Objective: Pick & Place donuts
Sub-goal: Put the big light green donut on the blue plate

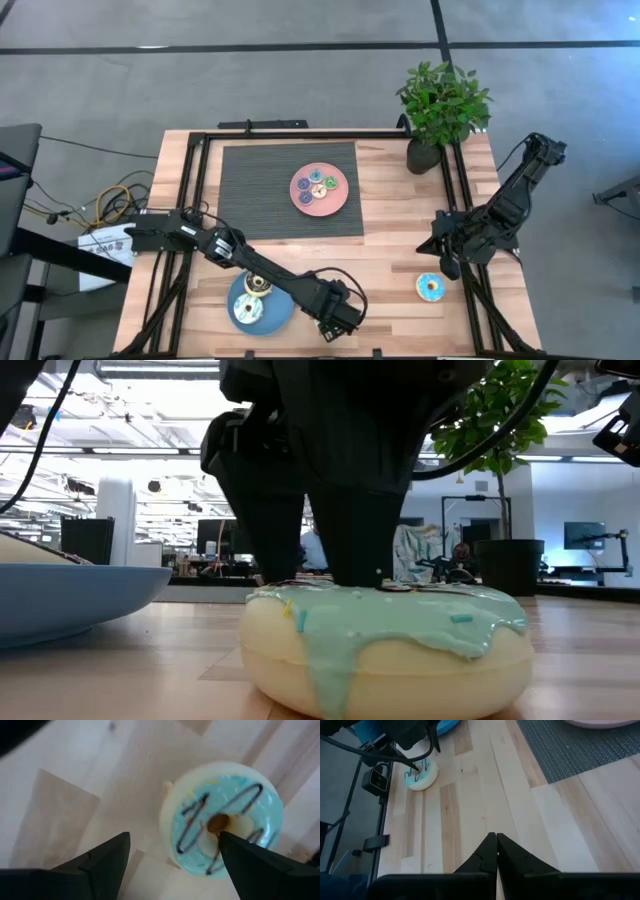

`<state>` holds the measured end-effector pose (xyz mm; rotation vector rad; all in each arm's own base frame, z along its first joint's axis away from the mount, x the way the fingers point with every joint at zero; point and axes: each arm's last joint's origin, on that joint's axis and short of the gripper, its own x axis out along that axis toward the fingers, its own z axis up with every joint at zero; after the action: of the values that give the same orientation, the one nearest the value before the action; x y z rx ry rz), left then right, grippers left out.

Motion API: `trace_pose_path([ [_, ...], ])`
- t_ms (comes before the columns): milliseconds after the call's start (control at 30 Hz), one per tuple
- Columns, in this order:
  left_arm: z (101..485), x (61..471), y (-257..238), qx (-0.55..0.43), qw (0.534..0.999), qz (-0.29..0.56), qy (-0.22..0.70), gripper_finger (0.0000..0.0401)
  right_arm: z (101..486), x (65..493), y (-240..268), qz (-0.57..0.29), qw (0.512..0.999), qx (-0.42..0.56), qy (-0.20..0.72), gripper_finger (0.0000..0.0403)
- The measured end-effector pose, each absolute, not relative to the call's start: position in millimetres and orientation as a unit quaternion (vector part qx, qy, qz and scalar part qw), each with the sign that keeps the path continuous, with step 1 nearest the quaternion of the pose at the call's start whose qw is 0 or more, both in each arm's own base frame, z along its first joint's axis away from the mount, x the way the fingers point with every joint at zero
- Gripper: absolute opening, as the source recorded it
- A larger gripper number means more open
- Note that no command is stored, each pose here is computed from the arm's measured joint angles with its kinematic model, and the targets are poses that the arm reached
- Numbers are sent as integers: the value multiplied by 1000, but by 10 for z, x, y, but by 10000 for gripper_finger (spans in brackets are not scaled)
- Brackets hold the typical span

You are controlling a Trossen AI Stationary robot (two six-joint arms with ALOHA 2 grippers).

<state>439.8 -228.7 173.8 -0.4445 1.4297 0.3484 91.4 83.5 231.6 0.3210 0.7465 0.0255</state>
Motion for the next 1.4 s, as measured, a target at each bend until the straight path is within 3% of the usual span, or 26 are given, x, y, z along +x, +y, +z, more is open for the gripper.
trace_pose_path([
  [300,1690,4419,-2281,-184,740,175,623,297,2318,916,830,0,919,168,357,0],
  [867,1567,4405,-2289,-192,731,168,633,295,2317,916,830,0,919,167,357,0],
  [1400,1570,4422,-2300,-205,732,165,628,205,2316,915,829,2,920,162,358,0],
])
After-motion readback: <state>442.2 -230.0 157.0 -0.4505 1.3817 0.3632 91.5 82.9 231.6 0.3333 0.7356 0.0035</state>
